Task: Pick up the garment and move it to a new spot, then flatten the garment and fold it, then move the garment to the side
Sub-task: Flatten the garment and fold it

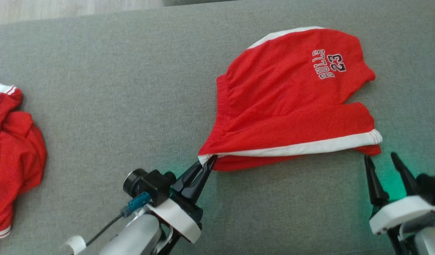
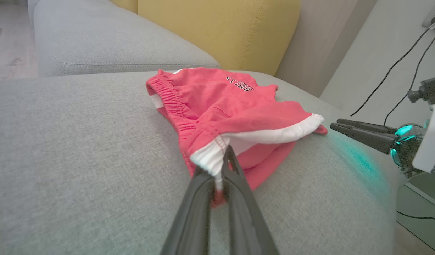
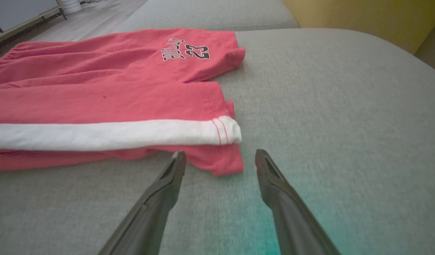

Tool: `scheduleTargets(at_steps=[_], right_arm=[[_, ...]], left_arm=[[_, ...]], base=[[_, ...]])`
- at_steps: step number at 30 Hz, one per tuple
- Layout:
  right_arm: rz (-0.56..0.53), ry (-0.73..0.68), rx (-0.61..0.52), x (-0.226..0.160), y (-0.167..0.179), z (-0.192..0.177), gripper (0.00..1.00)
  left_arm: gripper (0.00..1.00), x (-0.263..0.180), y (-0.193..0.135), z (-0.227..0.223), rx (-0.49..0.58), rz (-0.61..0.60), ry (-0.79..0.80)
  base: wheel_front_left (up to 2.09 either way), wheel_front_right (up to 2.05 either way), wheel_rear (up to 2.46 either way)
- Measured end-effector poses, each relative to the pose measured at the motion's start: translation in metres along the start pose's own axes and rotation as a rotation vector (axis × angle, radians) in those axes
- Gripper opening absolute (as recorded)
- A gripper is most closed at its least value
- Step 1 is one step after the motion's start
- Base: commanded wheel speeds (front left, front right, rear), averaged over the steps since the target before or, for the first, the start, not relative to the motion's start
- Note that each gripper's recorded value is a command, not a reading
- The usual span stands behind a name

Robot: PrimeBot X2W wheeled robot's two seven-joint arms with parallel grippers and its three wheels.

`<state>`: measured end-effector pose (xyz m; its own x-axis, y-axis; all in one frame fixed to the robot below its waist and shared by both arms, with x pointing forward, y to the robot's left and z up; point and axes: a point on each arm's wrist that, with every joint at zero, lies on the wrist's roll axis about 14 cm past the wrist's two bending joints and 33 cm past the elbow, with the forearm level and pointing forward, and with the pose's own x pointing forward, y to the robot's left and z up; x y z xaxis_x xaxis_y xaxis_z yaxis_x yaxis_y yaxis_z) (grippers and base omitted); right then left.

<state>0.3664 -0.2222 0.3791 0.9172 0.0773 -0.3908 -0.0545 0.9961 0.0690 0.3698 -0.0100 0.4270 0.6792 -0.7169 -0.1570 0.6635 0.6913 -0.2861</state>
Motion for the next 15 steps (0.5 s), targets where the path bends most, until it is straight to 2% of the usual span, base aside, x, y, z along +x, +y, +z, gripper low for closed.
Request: scheduleTargets(at_steps=[3, 8, 15], right_arm=[[-0.001, 0.005, 0.016, -0.009, 0.003, -0.005, 1.0], [-0.008, -0.05, 0.046, -0.009, 0.006, 0.011, 1.0], [-0.014, -0.06, 0.064, 0.012, 0.001, 0.028, 1.0]], left_arm=[[0.0, -0.006, -0.003, -0.003, 0.002, 0.006, 0.004], [0.0, -0.01, -0.011, -0.002, -0.003, 0.004, -0.001], [0.0, -0.01, -0.011, -0.002, -0.005, 0.007, -0.003]], base=[[0.0, 0.0, 0.0], [0.0, 0.0, 0.0], [0.0, 0.0, 0.0]])
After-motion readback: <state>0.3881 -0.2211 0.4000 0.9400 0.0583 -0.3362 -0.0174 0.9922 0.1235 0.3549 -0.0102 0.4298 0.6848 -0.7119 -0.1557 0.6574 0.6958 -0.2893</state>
